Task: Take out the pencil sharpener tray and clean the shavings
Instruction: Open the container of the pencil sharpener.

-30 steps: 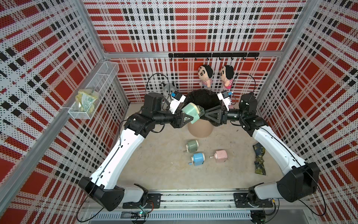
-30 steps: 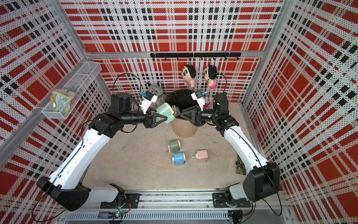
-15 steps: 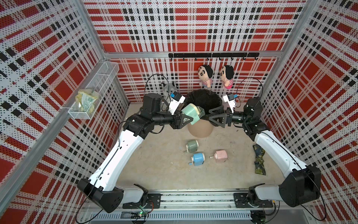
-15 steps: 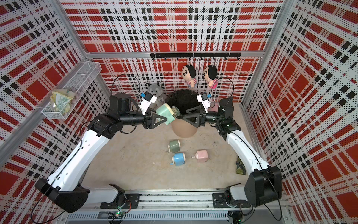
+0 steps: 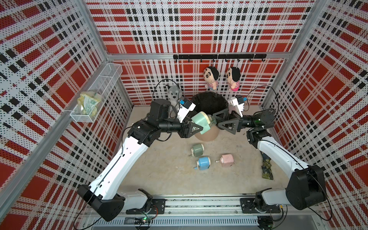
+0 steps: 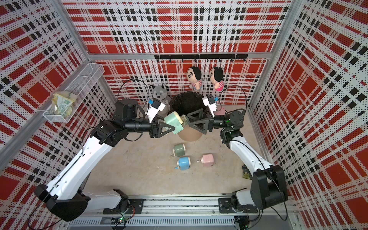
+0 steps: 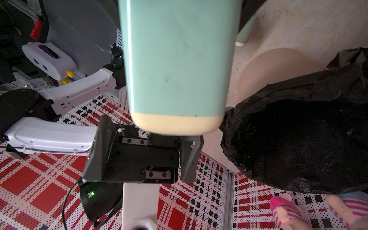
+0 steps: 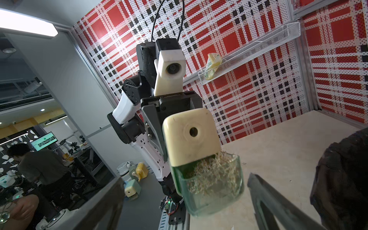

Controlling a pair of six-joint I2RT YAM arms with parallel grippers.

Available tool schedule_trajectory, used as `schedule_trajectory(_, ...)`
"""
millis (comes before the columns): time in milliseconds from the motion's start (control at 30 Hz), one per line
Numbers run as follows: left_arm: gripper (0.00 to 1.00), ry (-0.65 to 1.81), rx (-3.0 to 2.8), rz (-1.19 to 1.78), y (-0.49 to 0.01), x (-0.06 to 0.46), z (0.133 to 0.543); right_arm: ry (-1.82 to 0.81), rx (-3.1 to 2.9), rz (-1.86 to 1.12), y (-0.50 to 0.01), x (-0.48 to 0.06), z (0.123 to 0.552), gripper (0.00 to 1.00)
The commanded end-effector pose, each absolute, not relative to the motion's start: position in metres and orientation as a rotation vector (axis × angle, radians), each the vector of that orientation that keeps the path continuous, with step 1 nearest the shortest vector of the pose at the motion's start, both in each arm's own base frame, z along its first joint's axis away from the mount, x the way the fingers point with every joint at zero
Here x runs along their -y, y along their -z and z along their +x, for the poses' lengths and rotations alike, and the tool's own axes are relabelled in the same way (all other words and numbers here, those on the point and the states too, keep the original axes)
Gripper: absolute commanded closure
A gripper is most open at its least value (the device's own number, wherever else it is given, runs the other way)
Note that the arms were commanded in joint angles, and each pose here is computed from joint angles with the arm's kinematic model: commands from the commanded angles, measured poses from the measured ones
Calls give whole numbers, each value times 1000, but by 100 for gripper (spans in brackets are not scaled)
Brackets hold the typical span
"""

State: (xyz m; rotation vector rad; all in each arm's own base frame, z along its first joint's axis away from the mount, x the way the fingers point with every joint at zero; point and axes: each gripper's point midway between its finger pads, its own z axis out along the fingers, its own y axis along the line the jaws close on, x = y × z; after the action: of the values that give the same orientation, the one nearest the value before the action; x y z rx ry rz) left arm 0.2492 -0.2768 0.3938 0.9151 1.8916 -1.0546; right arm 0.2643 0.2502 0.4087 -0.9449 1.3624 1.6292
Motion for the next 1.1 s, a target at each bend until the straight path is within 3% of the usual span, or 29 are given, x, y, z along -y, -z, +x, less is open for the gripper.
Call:
schedule_trajectory(0, 51, 1063, -1833, 940, -410, 281, 245, -1596, -1398, -959, -401, -257, 265, 0)
schedule_trajectory(200, 51, 1064, -1839, 949, -408, 284, 245, -1514, -1442, -1020, -390, -274, 263, 0)
schedule_trajectory(467, 51, 1059, -1836, 957, -408, 284, 245, -1586, -1412, -1025, -393, -275, 258, 16)
schedule_trajectory(1067, 52, 1060, -1833, 958, -409, 283, 243, -1624, -1365, -1002, -399, -255, 254, 28)
